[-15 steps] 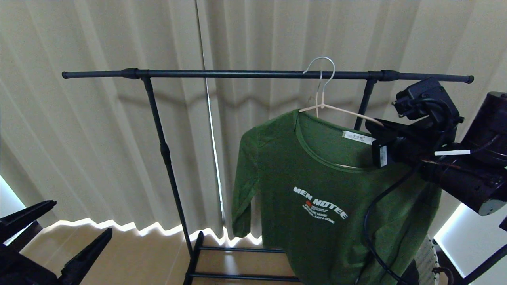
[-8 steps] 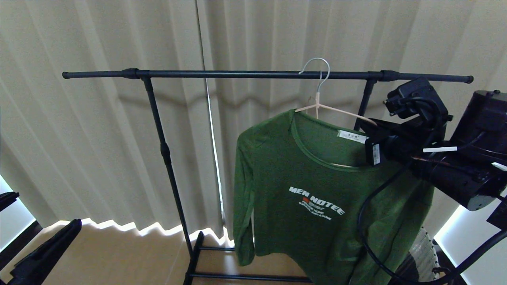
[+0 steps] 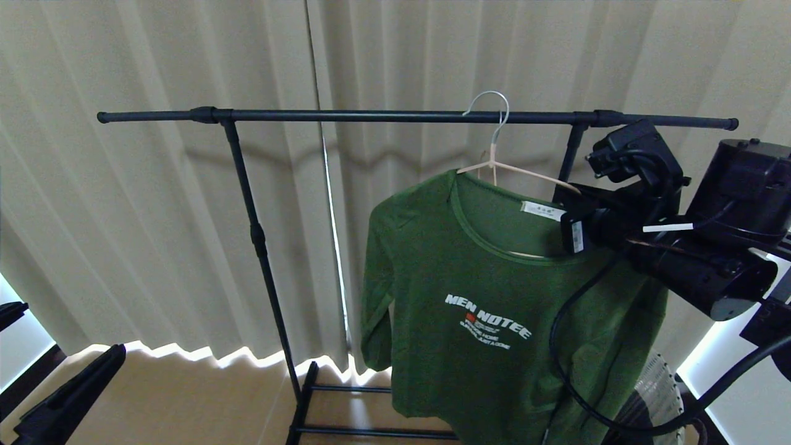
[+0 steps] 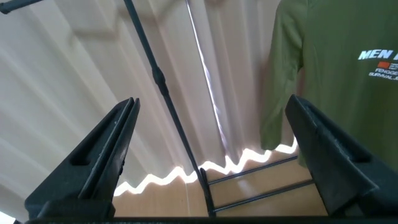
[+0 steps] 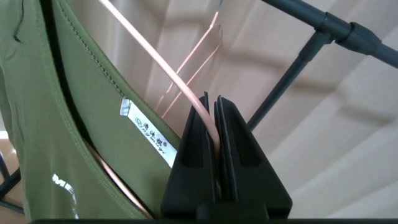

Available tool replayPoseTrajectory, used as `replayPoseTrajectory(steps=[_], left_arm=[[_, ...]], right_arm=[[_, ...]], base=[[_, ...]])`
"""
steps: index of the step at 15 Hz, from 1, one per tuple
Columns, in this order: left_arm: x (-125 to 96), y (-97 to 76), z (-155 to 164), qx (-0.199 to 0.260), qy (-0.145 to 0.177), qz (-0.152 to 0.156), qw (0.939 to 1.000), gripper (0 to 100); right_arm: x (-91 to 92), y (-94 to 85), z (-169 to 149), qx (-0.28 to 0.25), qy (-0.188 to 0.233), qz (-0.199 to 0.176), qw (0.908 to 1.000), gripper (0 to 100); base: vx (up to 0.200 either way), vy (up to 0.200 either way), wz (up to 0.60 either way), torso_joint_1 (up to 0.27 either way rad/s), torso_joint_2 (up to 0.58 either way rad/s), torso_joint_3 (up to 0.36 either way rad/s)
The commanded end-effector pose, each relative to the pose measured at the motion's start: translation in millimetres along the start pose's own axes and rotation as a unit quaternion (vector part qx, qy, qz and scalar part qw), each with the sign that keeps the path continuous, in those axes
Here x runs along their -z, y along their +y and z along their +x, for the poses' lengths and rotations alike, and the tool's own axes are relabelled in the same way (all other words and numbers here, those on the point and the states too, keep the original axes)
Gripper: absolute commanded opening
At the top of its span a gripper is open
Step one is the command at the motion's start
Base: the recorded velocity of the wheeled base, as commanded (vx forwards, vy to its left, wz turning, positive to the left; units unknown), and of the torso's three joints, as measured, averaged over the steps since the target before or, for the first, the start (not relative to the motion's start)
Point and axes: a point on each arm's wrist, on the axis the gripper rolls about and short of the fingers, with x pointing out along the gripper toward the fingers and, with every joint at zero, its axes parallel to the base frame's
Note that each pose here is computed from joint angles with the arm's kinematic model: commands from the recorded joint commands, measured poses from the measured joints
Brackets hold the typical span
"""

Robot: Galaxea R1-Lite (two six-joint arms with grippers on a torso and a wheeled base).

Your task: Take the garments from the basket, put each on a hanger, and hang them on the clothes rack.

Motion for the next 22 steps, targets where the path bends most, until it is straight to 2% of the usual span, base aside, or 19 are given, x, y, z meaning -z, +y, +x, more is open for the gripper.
replayPoseTrajectory(steps=[1, 13, 22], left_arm=[[0.3, -0.1, 0.8, 0.001, 0.002, -0.001, 1.0000, 100], [5.3, -1.5, 0.2, 0.002, 0.010, 0.003, 0.9999, 100], [6.6, -1.8, -1.3, 0.002, 0.009, 0.005, 0.9999, 100]], right_arm=[[2.6, 2.1, 3.5, -0.001, 0.005, -0.001, 1.0000, 0], [1.6, 3.6, 11.1, 0.014, 0.007, -0.001, 0.9999, 0], [16.4, 14.7, 31.9, 0.028, 0.038, -0.010, 0.9989, 0]], base=[[0.200, 0.000, 0.00, -0.002, 0.00, 0.002], [0.200, 0.000, 0.00, 0.001, 0.00, 0.004], [0.000, 0.000, 0.00, 0.000, 0.00, 0.000]])
